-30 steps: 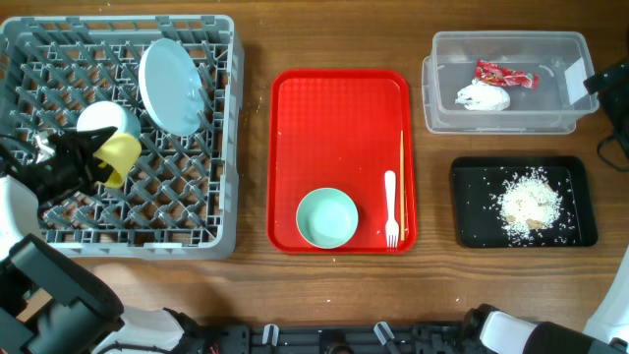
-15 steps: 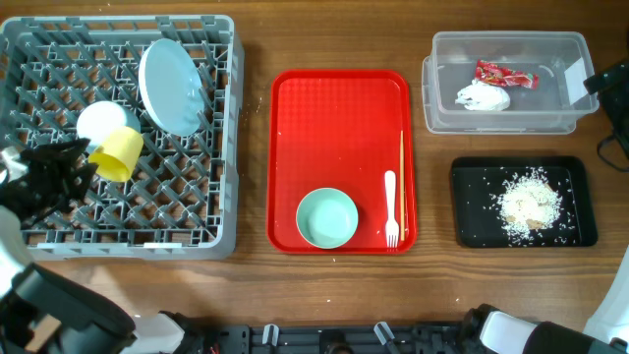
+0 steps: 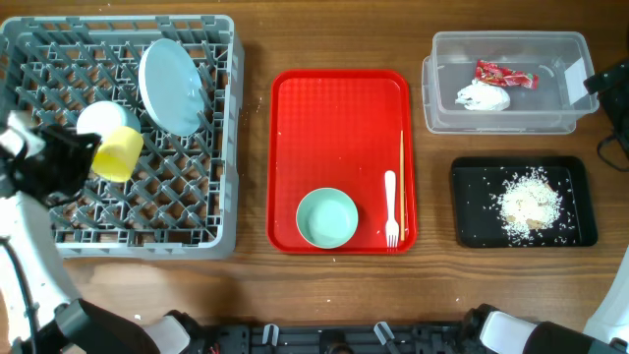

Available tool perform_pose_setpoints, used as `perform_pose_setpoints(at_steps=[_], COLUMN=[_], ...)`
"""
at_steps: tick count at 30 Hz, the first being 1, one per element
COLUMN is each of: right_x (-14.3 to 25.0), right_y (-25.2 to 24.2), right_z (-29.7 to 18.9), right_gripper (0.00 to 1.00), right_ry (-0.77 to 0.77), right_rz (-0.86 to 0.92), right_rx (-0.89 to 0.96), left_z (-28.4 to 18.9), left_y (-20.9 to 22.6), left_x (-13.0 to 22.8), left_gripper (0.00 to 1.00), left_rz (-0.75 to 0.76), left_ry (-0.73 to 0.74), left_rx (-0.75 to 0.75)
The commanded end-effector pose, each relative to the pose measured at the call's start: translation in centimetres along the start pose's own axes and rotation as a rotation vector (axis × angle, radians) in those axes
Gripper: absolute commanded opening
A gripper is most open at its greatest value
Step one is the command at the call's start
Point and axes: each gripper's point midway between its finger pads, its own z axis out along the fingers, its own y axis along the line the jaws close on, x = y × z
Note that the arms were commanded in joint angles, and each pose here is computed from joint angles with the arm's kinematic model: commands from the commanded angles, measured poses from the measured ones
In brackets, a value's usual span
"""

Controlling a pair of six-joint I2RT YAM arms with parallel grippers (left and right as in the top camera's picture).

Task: Sort waste into correct bins and load items into the dishwasher rack
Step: 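Carry the yellow cup with the left gripper and place it in the rack, then reach the left gripper to the tray and grasp the green saucer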

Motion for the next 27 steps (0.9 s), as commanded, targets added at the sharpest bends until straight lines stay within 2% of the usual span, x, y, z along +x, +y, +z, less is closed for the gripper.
perform_pose_setpoints(at_steps=[1, 4, 8, 16, 19, 21, 23, 25, 27], right_x=[0.0, 0.0, 0.0, 0.0, 0.0, 0.0, 0.0, 0.0, 0.0], right_y=[0.0, 0.0, 0.0, 0.0, 0.0, 0.0, 0.0, 0.0, 0.0], right_z=[0.3, 0.3, 0.3, 0.3, 0.3, 0.3, 0.3, 0.3, 0.3], right_gripper=[1.0, 1.0, 1.0, 1.0, 1.0, 1.0, 1.0, 1.0, 1.0], right_ry=[0.005, 0.005, 0.005, 0.005, 0.005, 0.005, 0.005, 0.005, 0.005], right_rz=[0.005, 0.005, 0.005, 0.005, 0.005, 0.005, 0.005, 0.005, 0.005], right_rx=[0.002, 0.002, 0.002, 0.002, 0.002, 0.002, 0.002, 0.002, 0.002], left_z=[0.7, 0.8, 1.1, 0.2, -1.8, -3.2, -4.3, -5.4, -6.3], left_y=[1.5, 3.8, 6.1, 7.1, 7.7, 6.5, 3.1, -1.7, -5.5], left_x=[-0.2, -0.2, 0.1, 0.3, 0.1, 0.0, 0.6, 2.4, 4.8], left_gripper=[0.04, 0.04, 0.04, 0.04, 0.04, 0.04, 0.04, 0.04, 0.04], left_rz=[0.103, 0.099, 0.076, 0.008, -0.079, -0.092, -0.04, 0.087, 0.21], left_ry=[-0.069, -0.079, -0.059, -0.067, -0.103, -0.122, -0.118, -0.082, -0.044], left_rx=[-0.199, -0.339, -0.438, -0.478, -0.492, -0.439, -0.297, -0.098, 0.036])
